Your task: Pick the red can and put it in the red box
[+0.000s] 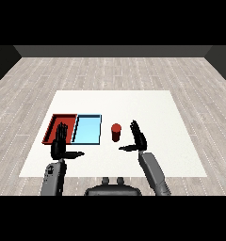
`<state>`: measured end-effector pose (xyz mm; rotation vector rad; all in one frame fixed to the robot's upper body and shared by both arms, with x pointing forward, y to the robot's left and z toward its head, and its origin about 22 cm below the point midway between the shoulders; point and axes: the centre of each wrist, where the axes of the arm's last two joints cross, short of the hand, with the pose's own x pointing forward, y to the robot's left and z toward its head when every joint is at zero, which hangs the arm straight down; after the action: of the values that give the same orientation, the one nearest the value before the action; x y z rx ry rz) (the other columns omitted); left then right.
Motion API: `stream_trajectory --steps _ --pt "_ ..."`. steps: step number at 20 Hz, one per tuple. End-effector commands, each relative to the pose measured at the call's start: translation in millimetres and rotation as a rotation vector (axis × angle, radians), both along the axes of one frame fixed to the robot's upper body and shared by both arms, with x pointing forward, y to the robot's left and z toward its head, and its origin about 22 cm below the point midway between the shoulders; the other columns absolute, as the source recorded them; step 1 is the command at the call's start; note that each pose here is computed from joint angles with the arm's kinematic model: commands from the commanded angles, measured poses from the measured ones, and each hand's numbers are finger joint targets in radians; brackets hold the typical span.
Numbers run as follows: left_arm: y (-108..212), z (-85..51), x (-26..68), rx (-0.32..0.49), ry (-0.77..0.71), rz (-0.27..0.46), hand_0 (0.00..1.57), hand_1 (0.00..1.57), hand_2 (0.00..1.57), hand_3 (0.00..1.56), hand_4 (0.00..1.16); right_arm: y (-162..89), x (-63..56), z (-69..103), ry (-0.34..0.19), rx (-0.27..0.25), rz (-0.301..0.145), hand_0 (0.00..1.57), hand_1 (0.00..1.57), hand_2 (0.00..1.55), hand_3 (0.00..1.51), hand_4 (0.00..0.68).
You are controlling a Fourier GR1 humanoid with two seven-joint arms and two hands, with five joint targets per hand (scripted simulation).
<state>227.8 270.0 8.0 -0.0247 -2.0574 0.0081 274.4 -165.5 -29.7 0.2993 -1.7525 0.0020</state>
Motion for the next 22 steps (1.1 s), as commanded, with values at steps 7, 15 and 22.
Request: stream_trajectory --steps 7,15,22 --pt "8 0.9 -0.5 -0.015 -0.013 0.006 0.00 0.00 0.00 0.00 0.00 20 19.6 -16.8 -0.002 0.007 0.001 0.00 0.00 0.00 0.00 0.000" --pt "7 -5.7 -13.3 -0.010 -0.017 0.017 0.00 0.00 0.00 0.00 0.00 26 35.0 -21.3 0.034 0.030 0.032 0.00 0.00 0.00 0.00 0.000" --pt "0 -7.4 2.9 -0.010 0.006 0.018 0.00 0.00 0.00 0.00 0.00 37 21.0 -32.2 0.069 0.051 0.021 0.00 0.00 0.00 0.00 0.000"
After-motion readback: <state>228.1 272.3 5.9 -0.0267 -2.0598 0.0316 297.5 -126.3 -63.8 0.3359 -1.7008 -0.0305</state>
